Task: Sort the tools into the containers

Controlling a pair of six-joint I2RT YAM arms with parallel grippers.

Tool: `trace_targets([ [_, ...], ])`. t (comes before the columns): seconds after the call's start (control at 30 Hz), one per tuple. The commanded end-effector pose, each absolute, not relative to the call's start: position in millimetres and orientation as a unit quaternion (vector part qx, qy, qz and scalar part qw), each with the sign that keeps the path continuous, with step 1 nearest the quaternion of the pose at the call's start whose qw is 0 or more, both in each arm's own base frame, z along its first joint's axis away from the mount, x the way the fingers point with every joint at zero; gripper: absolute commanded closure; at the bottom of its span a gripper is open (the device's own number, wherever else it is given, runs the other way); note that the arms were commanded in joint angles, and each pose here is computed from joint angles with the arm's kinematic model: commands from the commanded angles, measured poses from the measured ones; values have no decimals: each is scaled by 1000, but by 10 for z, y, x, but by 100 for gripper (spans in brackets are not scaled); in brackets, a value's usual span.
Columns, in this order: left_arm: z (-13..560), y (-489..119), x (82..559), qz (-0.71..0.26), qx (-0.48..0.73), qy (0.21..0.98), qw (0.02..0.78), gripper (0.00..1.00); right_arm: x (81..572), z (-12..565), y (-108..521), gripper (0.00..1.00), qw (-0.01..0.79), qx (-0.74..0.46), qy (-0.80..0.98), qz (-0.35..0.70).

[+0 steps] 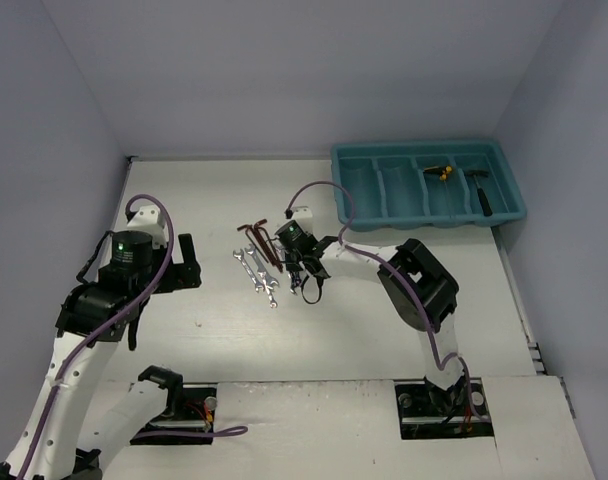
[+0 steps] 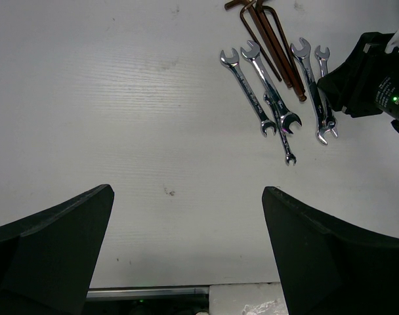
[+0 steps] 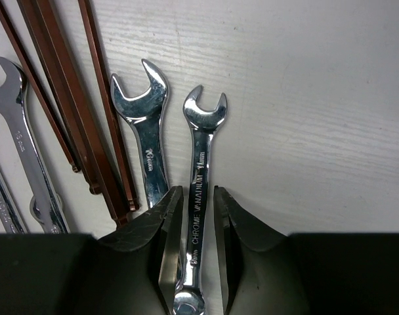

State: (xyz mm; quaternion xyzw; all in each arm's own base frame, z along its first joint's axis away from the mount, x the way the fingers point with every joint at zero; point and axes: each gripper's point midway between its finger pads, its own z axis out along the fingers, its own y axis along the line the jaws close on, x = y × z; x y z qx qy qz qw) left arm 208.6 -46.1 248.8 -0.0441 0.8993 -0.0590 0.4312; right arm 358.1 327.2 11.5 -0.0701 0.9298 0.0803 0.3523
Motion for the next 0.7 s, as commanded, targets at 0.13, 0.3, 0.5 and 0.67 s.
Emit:
trace_targets([
  [0.13, 2546, -465, 2104, -66, -53, 893, 442, 5, 3135, -269, 2782, 79, 291, -84, 953, 19],
  [0.3, 2569, -467, 2128, -64, -52, 893, 442, 5, 3003, -221, 2602, 97, 276, -89, 957, 11],
  [0.5, 2609, -460, 2152, -61, -52, 892, 445, 5, 3205, 289, 2552, 100, 322, -100, 941, 20],
  [0.67, 2654, -458, 2157, -62, -53, 889, 451, 5, 3662, 1189, 2349, 100, 406, -99, 908, 41],
])
